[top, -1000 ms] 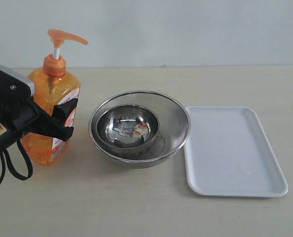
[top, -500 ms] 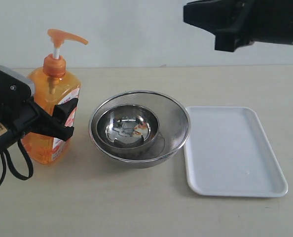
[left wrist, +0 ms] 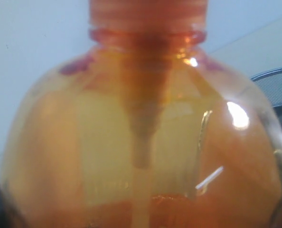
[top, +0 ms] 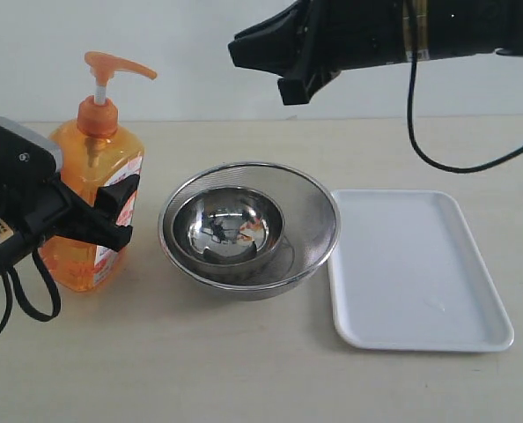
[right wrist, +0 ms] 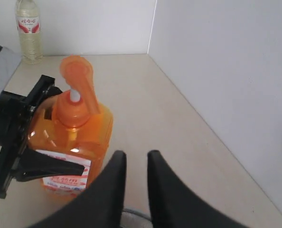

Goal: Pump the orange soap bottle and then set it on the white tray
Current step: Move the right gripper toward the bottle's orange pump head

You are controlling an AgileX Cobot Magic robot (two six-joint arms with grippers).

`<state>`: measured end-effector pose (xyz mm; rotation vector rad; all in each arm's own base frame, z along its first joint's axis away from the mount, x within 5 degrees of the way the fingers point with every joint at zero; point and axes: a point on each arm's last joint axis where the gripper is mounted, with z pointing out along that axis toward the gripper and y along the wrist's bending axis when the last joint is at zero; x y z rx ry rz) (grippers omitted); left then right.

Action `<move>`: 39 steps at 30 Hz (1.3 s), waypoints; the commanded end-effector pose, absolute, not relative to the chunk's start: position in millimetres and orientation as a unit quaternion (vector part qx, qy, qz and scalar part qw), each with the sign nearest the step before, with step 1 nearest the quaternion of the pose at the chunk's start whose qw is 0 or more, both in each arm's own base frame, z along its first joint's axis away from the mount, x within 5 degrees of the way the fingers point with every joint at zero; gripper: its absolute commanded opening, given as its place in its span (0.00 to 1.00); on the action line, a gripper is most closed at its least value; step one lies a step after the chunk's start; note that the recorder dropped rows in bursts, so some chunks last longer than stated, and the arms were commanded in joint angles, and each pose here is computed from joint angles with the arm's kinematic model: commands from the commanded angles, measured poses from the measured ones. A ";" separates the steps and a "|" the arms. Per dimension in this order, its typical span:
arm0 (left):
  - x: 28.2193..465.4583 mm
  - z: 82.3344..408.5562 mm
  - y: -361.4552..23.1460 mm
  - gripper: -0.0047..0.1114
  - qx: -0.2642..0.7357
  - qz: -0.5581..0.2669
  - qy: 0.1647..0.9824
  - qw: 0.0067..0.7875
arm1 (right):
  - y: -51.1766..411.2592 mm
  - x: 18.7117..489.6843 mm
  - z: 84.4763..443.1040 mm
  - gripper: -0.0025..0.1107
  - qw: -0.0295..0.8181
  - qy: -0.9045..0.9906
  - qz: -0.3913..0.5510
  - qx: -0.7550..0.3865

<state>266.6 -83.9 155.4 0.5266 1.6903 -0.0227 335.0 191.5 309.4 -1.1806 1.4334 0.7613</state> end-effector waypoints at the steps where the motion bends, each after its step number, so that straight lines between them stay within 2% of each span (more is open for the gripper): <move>1: 269.6 166.3 -86.0 0.08 0.222 -0.012 0.712 0.667 | 205.4 350.3 311.8 0.41 0.534 0.598 0.337 -0.494; 3: 269.3 166.5 -86.9 0.08 0.225 -0.016 0.710 0.667 | 210.9 352.8 311.4 0.46 0.525 0.590 0.344 -0.508; 8: 269.5 165.7 -88.0 0.08 0.229 -0.018 0.705 0.670 | 226.9 356.4 311.8 0.43 0.518 0.575 0.356 -0.524; 17: 269.6 165.4 -88.0 0.08 0.229 -0.018 0.705 0.671 | 262.2 340.7 304.0 0.42 0.467 0.561 0.366 -0.577; 39: 269.6 165.4 -88.0 0.08 0.229 -0.018 0.705 0.671 | 267.1 327.0 302.7 0.43 0.414 0.554 0.435 -0.577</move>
